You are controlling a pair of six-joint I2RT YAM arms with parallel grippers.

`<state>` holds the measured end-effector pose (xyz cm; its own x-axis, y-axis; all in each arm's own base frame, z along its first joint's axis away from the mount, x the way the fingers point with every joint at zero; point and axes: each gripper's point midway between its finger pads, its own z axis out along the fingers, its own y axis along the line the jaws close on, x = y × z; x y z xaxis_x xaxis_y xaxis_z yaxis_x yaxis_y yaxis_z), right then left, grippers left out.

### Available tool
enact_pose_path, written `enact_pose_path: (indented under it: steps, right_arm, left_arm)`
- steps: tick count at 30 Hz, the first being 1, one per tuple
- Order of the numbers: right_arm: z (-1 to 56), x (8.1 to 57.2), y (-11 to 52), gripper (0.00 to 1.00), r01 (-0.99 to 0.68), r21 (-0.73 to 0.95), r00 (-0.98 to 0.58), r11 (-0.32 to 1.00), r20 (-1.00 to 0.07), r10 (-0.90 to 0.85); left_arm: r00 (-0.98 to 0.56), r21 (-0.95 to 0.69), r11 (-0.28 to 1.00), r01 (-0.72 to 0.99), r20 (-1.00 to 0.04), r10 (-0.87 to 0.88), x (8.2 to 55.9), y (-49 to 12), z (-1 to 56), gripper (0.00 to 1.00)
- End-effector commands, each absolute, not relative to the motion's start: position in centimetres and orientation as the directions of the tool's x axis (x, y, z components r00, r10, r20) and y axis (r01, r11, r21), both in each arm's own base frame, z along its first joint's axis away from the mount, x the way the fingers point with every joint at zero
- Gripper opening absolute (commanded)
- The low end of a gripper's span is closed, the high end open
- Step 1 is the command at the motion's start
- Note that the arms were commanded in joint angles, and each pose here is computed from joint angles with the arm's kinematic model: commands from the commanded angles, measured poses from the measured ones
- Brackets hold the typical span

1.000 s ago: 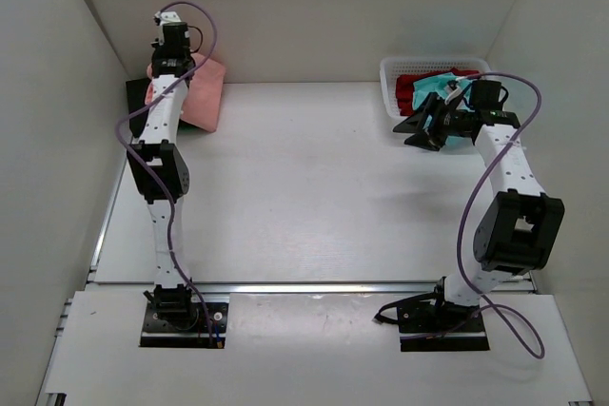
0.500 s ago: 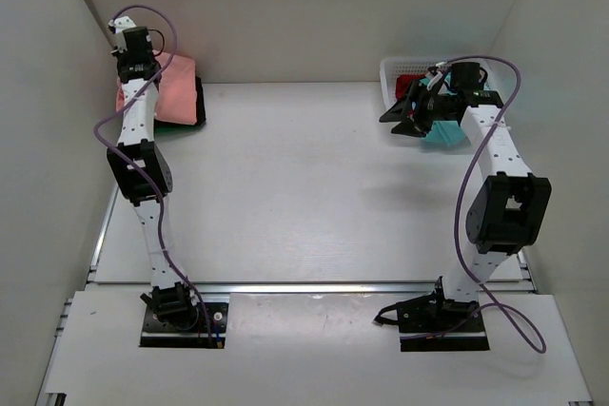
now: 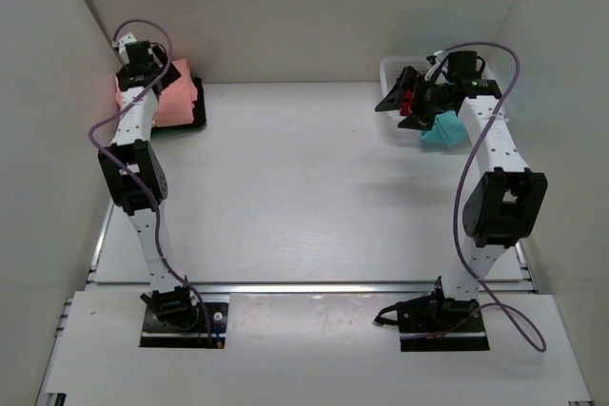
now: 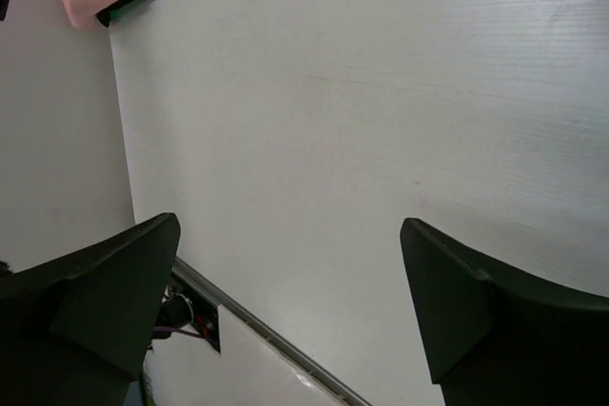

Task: Fold and stack the t-shirts
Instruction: Put the neatly folded tshirt into the corner of the board with the left arm

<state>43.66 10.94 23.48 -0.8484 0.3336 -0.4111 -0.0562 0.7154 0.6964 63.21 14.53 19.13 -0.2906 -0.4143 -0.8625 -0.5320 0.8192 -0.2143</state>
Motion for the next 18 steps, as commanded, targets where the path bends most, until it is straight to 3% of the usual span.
enact_pose_path:
  steps: [1,5,12,18]
  right_arm:
    - [24.8,43.8,9.9,0.99,-0.096,0.638,-0.821,0.764,-0.485,0.301]
    - [25.1,43.9,8.1,0.99,-0.078,0.581,-0.777,0.810,-0.544,0.315]
    - [27.4,44.7,2.5,0.99,0.041,0.483,-0.595,0.874,-0.691,0.410]
    - [29.5,49.0,-0.2,0.99,0.050,0.341,-0.445,0.939,-0.834,0.326]
  left_arm:
    - [-0.280,-0.478,0.793,-0.377,-0.758,-0.590,60.8,6.7,23.6,0.99]
    - [-0.416,-0.540,0.790,-0.290,-0.672,-0.613,56.3,-0.2,22.0,0.99]
    - [-0.565,-0.519,0.855,-0.011,-0.702,-0.433,47.9,-11.8,24.1,0.99]
    - [-0.648,-0.415,0.909,0.031,-0.701,-0.298,39.9,-13.6,22.2,0.99]
